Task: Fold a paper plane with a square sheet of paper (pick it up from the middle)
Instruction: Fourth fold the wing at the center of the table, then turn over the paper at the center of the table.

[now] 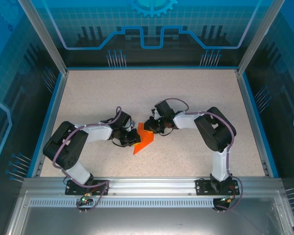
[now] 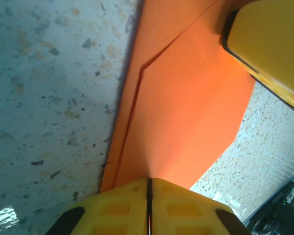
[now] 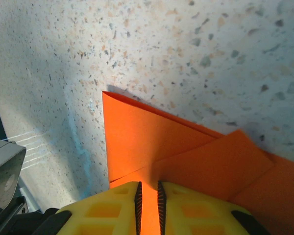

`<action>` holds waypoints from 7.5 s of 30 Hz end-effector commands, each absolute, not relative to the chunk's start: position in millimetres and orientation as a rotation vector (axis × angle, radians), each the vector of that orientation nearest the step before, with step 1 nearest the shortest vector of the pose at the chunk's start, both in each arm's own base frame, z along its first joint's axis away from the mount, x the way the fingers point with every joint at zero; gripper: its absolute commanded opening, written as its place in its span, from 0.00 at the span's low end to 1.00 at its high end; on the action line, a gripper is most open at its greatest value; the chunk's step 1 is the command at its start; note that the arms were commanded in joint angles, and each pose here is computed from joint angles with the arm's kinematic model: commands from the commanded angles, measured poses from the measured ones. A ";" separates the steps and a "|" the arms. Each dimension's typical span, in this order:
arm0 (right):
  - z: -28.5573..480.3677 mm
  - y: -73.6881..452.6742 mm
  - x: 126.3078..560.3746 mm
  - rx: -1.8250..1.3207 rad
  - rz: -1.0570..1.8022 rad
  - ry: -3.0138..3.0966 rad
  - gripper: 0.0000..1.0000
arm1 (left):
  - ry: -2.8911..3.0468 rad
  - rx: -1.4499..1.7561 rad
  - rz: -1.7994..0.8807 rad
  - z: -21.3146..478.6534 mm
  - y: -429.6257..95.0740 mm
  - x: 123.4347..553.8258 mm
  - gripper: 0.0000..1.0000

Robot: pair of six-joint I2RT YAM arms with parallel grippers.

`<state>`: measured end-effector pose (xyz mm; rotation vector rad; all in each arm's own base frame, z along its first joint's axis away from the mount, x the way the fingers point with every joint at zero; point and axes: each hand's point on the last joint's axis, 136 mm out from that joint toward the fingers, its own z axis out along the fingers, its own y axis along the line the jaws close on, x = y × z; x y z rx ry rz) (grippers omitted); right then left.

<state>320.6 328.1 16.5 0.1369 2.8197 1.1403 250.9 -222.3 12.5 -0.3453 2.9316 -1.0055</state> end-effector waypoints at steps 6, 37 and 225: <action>15.9 308.2 354.4 0.153 1.066 2.779 0.20 | 3.034 -0.384 -0.867 -15.4 -204.6 233.4 0.07; 65.1 257.9 326.0 0.169 1.048 2.702 0.33 | 2.843 -0.241 -0.969 57.4 -223.9 261.6 0.22; 82.6 213.0 293.7 -0.194 -0.909 2.951 0.11 | 2.330 -0.598 -0.484 115.8 -94.3 265.2 0.43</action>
